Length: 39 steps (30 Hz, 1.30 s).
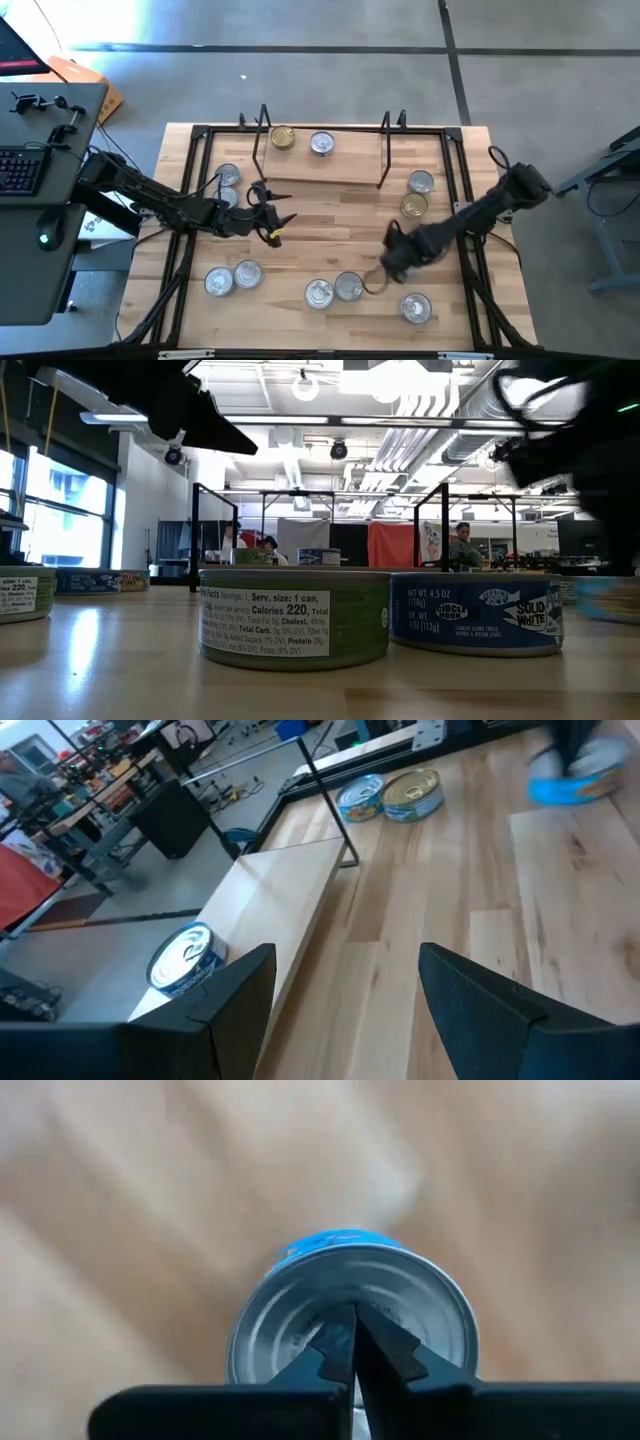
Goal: Stack canned seafood by type on shelf
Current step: Put the yellow blue tuna can on the shelf
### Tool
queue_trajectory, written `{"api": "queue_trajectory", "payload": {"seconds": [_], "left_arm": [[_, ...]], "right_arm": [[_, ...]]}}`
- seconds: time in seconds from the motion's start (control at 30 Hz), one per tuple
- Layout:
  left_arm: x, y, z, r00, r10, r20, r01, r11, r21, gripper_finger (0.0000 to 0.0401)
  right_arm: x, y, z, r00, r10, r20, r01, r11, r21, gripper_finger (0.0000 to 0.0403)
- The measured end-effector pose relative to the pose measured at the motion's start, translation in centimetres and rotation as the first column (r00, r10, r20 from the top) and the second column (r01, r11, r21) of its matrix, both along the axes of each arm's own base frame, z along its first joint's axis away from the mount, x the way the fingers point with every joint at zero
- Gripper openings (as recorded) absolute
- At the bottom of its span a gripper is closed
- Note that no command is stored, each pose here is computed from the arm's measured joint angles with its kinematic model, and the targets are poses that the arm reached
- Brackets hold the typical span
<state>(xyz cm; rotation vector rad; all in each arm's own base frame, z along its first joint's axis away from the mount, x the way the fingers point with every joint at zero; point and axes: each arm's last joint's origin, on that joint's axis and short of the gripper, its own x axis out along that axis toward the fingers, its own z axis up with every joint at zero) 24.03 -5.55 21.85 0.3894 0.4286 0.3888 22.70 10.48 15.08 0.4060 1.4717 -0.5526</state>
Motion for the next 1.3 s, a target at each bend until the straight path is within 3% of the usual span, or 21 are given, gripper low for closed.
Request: {"api": "queue_trajectory", "payload": {"seconds": [0.13,0.23,0.33,0.47,0.63,0.73,0.83,0.97,1.13,1.3], "left_arm": [[0.0,-0.1,0.0,1.000,-0.029,-0.002,0.029,0.999,-0.018,0.0241],[0.1,-0.2,0.0,0.999,-0.050,-0.002,0.050,0.998,-0.034,0.0241],[0.1,-0.2,-0.1,0.997,-0.075,-0.005,0.075,0.996,-0.046,0.0241],[0.1,-0.3,-0.1,0.997,-0.082,0.003,0.082,0.994,-0.076,0.0241],[0.7,0.5,-1.0,0.998,-0.057,-0.018,0.055,0.992,-0.116,0.0241],[1.6,1.0,-2.2,0.987,-0.143,-0.074,0.129,0.979,-0.158,0.0241],[2.8,1.6,-3.9,0.956,-0.274,-0.109,0.243,0.942,-0.233,0.0240],[4.4,2.7,-5.8,0.927,-0.365,-0.088,0.323,0.894,-0.310,0.0231],[5.8,3.6,-7.2,0.885,-0.436,-0.166,0.392,0.888,-0.242,0.0201],[7.9,4.1,-7.7,0.852,-0.472,-0.226,0.452,0.882,-0.136,0.0161]], "right_arm": [[3.0,-3.1,-0.2,0.980,0.082,0.181,-0.069,0.995,-0.079,0.0000],[5.3,-5.1,0.0,0.931,0.163,0.326,-0.130,0.984,-0.120,0.0000],[7.6,-6.7,0.5,0.840,0.246,0.483,-0.173,0.966,-0.192,0.0000],[10.3,-7.8,2.1,0.651,0.348,0.675,-0.189,0.935,-0.299,0.0000],[10.7,-7.6,3.9,0.556,0.382,0.738,-0.092,0.911,-0.403,0.0000],[10.0,-6.2,5.3,0.546,0.397,0.738,-0.037,0.891,-0.452,0.0000],[9.2,-4.4,5.7,0.558,0.415,0.719,-0.035,0.877,-0.479,0.0000],[8.5,-2.0,5.2,0.558,0.376,0.740,-0.040,0.902,-0.429,0.0007],[7.3,0.6,4.7,0.578,0.372,0.726,-0.050,0.904,-0.424,0.0046],[5.4,2.6,4.0,0.631,0.477,0.612,-0.124,0.840,-0.528,0.0096]]}}
